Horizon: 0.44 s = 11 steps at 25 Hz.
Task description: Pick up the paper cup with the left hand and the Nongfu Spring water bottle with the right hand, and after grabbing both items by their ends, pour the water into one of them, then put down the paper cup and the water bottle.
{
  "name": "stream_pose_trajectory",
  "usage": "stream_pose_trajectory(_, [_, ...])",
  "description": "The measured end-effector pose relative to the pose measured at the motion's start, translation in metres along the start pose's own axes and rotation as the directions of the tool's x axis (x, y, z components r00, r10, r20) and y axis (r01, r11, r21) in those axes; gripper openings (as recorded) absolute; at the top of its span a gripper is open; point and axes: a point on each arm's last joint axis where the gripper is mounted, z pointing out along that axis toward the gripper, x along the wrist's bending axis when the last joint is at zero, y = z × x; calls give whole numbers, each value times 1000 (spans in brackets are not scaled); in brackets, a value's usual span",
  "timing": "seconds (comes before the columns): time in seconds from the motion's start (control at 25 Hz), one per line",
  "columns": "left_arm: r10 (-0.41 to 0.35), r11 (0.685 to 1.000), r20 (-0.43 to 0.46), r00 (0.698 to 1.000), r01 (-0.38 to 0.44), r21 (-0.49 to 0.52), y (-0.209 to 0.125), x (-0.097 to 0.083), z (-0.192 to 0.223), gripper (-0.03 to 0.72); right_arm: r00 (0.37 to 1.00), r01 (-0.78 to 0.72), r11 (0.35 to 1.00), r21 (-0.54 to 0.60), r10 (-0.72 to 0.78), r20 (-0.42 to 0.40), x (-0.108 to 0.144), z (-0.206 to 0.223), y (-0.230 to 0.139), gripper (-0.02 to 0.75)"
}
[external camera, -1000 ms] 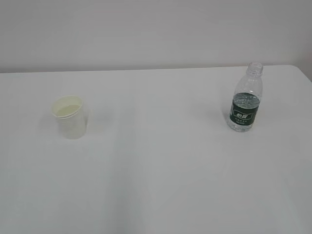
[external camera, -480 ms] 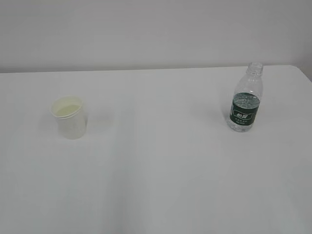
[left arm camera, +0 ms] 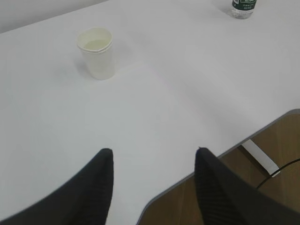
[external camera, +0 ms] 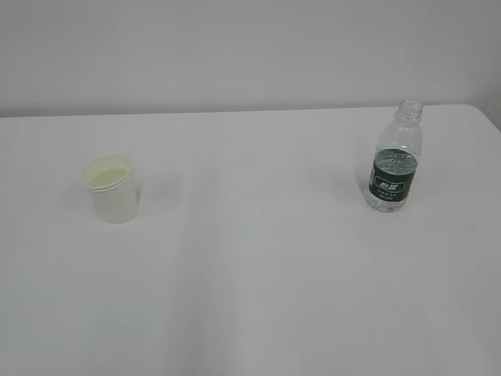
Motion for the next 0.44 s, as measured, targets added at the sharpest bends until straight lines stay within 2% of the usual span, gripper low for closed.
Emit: stream_pose_trajectory(0.44, [0,1000,0,1000,0,0,0,0,0,398,1000,0,1000,0,0,0,0,0,0,590])
